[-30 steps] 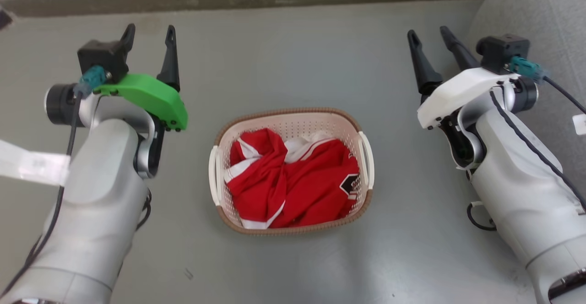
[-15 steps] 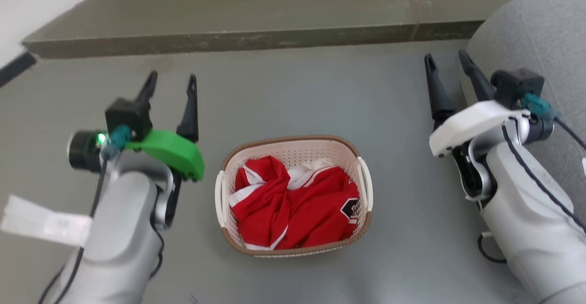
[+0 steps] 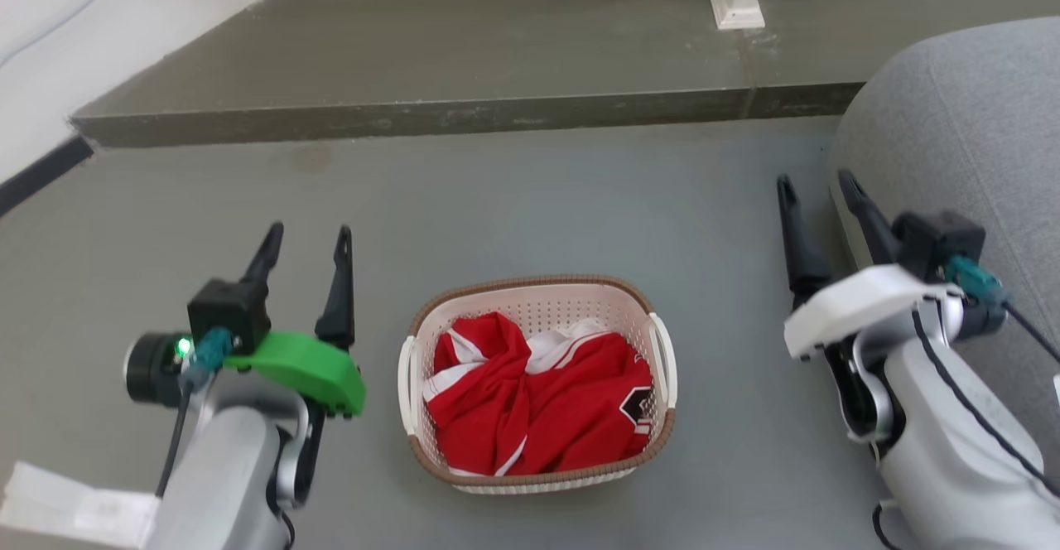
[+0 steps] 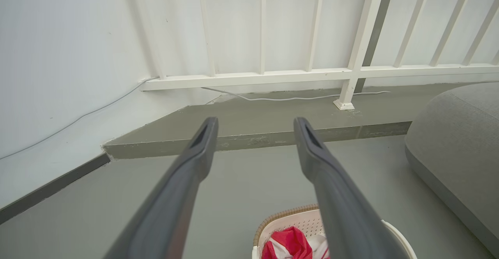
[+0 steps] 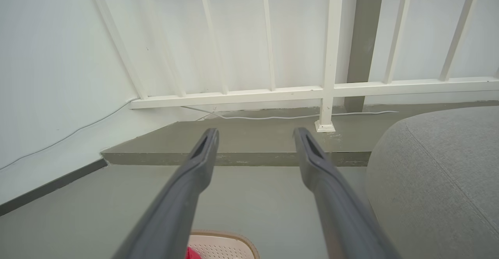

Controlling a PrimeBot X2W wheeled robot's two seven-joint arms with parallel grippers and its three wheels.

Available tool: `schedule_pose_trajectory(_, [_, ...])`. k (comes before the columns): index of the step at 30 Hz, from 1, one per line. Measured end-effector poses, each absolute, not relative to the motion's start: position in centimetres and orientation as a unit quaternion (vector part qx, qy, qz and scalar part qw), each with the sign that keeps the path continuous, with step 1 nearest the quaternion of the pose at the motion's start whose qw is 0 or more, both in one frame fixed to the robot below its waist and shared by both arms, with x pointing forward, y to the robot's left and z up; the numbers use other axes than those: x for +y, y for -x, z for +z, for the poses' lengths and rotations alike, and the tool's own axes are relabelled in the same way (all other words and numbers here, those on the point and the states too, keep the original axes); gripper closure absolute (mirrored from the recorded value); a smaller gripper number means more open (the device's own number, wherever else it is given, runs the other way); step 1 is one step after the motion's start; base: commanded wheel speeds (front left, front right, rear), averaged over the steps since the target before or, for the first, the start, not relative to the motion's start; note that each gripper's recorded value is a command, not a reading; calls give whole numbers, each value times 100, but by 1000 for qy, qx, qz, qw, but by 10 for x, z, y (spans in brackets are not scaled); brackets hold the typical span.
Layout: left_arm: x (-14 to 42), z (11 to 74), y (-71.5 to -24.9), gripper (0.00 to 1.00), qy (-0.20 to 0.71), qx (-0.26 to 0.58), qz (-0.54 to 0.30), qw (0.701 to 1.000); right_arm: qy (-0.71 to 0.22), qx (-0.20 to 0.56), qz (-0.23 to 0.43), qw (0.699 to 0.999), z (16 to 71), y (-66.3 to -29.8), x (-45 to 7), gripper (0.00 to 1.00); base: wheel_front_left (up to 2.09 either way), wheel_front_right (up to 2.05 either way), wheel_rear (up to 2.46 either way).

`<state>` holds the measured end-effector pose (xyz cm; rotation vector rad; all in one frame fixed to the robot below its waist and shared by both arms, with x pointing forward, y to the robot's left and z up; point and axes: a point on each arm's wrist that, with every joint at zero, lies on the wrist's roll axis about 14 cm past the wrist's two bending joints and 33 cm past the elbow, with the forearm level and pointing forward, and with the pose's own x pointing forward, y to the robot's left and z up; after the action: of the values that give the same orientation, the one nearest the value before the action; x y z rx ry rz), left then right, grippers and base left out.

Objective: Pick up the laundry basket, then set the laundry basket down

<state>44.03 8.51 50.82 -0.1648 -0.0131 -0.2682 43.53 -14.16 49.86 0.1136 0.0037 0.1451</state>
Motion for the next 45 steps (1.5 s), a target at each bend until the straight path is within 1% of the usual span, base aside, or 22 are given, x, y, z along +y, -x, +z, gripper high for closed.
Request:
schedule_pose_trajectory(5, [92,503,-423,0,91,-1,-120,989,-64,14,59,996,489,-416,-147,0,0,0,0])
schedule_pose_trajectory(13, [97,498,-406,0,92,4,-116,989,-64,29,42,997,477,-398,-156,0,0,0,0])
schedule_pose_trajectory(20, [106,500,-398,0,90,-3,-103,991,-64,17,47,997,484,-396,-152,0,0,0,0])
schedule_pose_trajectory(38, [110,499,-390,0,89,2,-96,991,-62,21,51,997,479,-386,-150,0,0,0,0])
schedule_pose_trajectory(39, [110,500,-390,100,89,1,-96,991,-62,22,52,996,479,-385,-149,100,0,0,0])
schedule_pose_trajectory(45, [106,478,-380,100,99,36,-93,990,-74,66,47,994,451,-369,-144,100,0,0,0])
